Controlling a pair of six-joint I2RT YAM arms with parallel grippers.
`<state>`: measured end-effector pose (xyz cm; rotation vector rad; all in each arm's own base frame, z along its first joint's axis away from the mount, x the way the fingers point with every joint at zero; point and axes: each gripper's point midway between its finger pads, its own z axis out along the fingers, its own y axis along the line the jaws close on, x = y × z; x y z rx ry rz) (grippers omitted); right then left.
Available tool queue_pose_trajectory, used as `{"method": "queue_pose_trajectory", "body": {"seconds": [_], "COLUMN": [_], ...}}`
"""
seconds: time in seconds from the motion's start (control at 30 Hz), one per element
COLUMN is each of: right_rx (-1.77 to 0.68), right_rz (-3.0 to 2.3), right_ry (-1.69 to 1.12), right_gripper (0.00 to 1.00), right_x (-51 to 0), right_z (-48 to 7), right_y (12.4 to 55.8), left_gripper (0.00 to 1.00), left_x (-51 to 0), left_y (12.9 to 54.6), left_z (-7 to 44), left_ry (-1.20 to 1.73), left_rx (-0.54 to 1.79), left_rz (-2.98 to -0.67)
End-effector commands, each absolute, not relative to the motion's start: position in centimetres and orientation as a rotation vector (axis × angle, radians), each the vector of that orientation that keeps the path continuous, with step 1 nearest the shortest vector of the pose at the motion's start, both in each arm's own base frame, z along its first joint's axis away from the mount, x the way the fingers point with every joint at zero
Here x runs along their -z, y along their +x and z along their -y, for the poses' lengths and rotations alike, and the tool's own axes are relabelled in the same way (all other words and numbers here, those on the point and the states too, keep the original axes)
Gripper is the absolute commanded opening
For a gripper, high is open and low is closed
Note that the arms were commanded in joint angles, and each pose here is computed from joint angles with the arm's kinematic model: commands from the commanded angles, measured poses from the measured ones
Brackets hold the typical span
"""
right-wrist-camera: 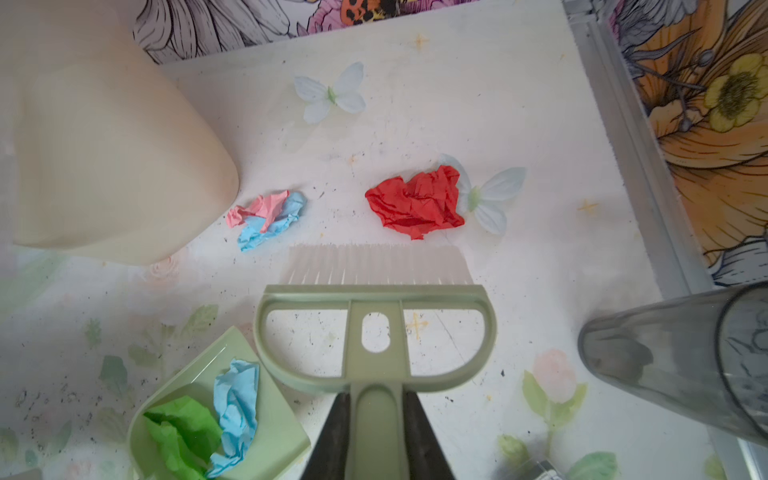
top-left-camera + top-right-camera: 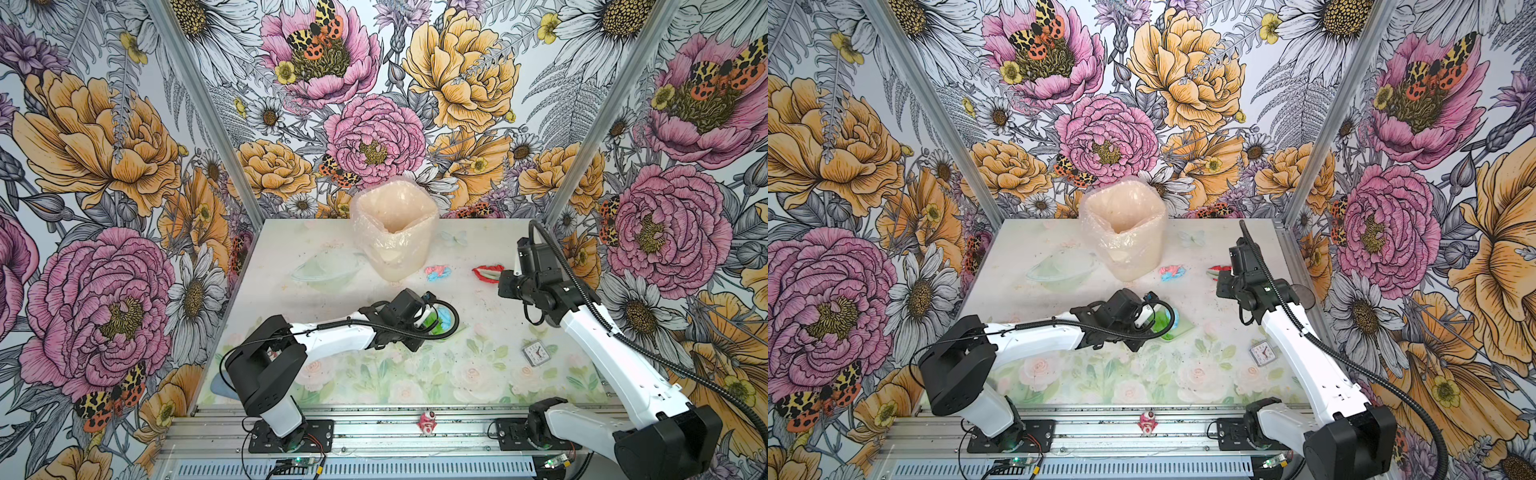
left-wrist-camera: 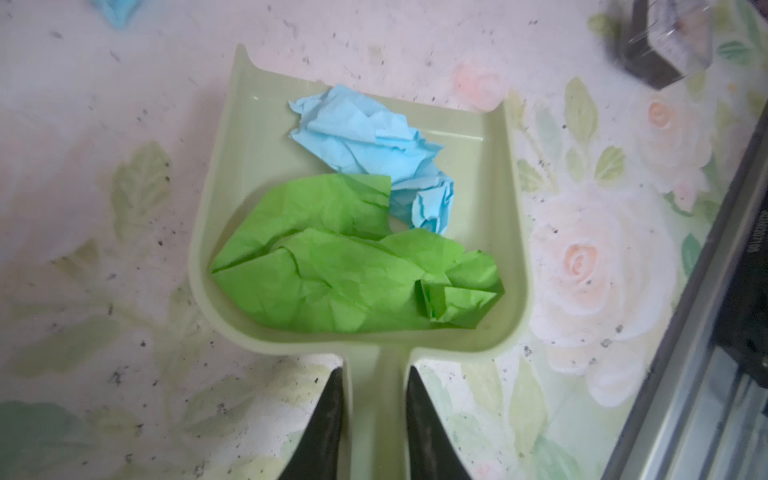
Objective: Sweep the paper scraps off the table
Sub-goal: 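Lift the dustpan over the bin while the right brush moves toward the red scrap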
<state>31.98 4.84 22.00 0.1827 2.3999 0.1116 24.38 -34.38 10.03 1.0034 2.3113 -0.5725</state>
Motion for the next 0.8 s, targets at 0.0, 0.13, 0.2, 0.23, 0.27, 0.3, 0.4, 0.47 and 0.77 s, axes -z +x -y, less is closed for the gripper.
{"method": "queue_pose_trajectory", "body": {"seconds": [0.0, 0.13, 0.2, 0.23, 0.27, 0.3, 0.4, 0.47, 0.77], "right_rx": [-0.128, -0.133, -0.144, -0.151, -0.157, -0.159, -0.173, -0.184, -0.188], "right_rz": [-2.356, -2.341, -2.338, -2.337, -2.340, -2.344, -2.352, -2.360, -2.387], "right_ry": [0.203, 0.255, 0.269, 0.268, 0.267, 0.264, 0.267, 0.263, 0.243], "right_gripper": [0.00, 0.00, 0.00, 0.00, 0.00, 0.00, 0.00, 0.00, 0.00], "right_x": [-23.6, -23.9, -24.0, -24.0, -24.0, -23.9, -23.6, -23.5, -22.8], "right_z": [-4.0, -2.8, -2.5, -2.5, -2.5, -2.5, -2.5, -2.6, -2.9], "right_y": [32.3, 32.3, 32.2, 32.2, 32.2, 32.2, 32.3, 32.4, 33.1], "left_gripper": [0.00, 0.00, 0.00, 0.00, 0.00, 0.00, 0.00, 0.00, 0.00], "left_x": [-14.8, -18.9, -21.0, -22.3, -23.3, -24.5, -27.9, -30.0, -35.4], "left_y": [24.9, 25.4, 25.8, 25.9, 26.2, 26.5, 27.7, 28.7, 34.8], "left_z": [34.2, 33.9, 33.7, 33.7, 33.5, 33.2, 32.4, 31.9, 29.2], "left_ry": [1.020, 1.002, 0.996, 0.996, 0.991, 0.989, 0.972, 0.960, 0.844], "left_rx": [0.542, 0.541, 0.550, 0.553, 0.553, 0.545, 0.522, 0.506, 0.383], "left_rz": [-2.212, -2.146, -2.116, -2.094, -2.076, -2.061, -2.022, -1.997, -1.960]}}
